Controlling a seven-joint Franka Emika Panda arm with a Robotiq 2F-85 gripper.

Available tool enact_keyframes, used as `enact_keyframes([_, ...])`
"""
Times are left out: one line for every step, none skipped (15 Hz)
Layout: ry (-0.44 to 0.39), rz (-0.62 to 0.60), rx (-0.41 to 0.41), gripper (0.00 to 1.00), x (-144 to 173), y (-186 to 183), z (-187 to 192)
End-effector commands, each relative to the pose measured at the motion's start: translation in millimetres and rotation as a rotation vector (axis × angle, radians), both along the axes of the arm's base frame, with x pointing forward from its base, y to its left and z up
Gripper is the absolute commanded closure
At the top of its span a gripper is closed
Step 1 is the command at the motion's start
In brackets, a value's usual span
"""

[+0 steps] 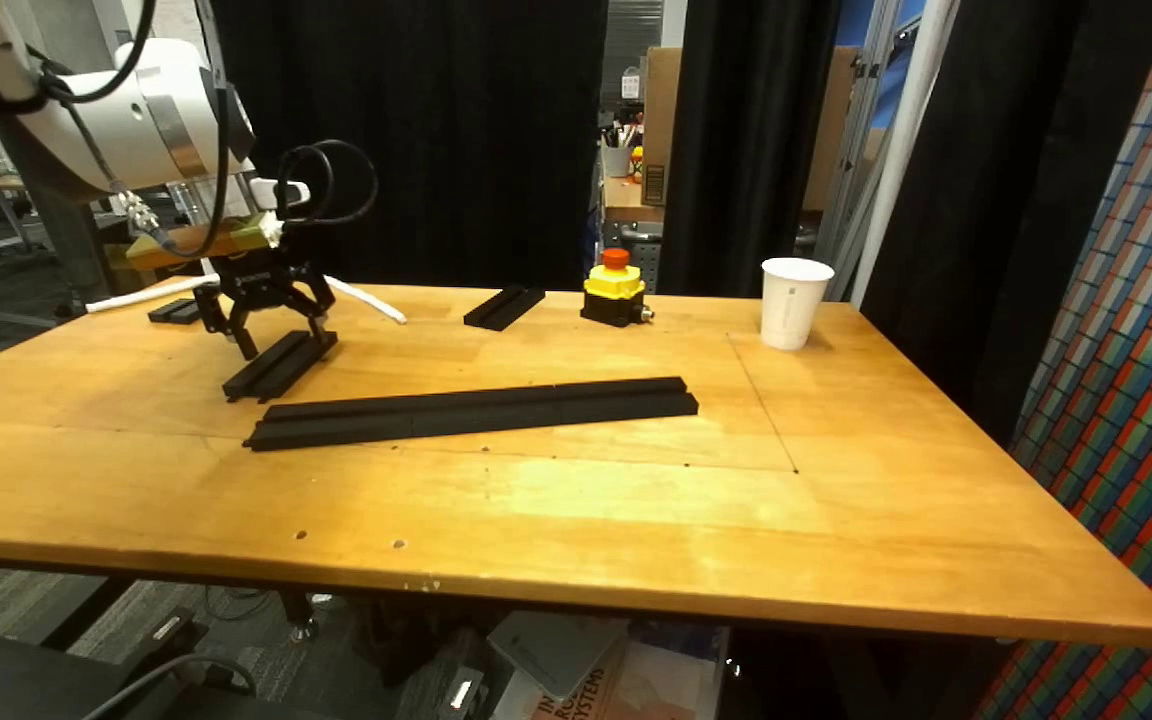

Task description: Connect the four black objects together

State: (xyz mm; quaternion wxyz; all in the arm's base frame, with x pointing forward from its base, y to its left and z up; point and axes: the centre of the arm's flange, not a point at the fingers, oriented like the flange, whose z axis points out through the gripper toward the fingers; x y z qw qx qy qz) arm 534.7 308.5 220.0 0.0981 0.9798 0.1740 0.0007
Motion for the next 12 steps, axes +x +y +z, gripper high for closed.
enact_keyframes([-0.064, -0.003, 0.053, 0.0, 0.8, -9.9, 1.2])
enact_keyframes([-0.071, -0.006, 0.066, 0.0, 1.9, -11.9, 1.0])
enact_keyframes([-0.076, -0.008, 0.076, 0.0, 2.7, -13.3, -0.2])
enact_keyframes([-0.08, -0.012, 0.087, 0.0, 3.4, -14.7, -1.1])
enact_keyframes([-0.08, -0.014, 0.101, 0.0, 3.4, -16.1, -0.8])
enact_keyframes([-0.077, -0.028, 0.112, 0.0, 4.5, -16.8, -1.0])
enact_keyframes([-0.069, -0.039, 0.128, 0.25, 5.1, -17.6, -1.3])
enact_keyframes([-0.06, -0.064, 0.145, 0.26, 6.1, -18.7, -0.2])
enact_keyframes([-0.052, -0.083, 0.161, 0.32, 6.7, -18.2, 0.7])
enact_keyframes([-0.044, -0.104, 0.178, 0.42, 7.6, -17.6, 1.8])
enact_keyframes([-0.038, -0.122, 0.19, 0.49, 7.8, -17.6, 3.0])
enact_keyframes([-0.039, -0.139, 0.206, 0.53, 9.2, -18.3, 7.7])
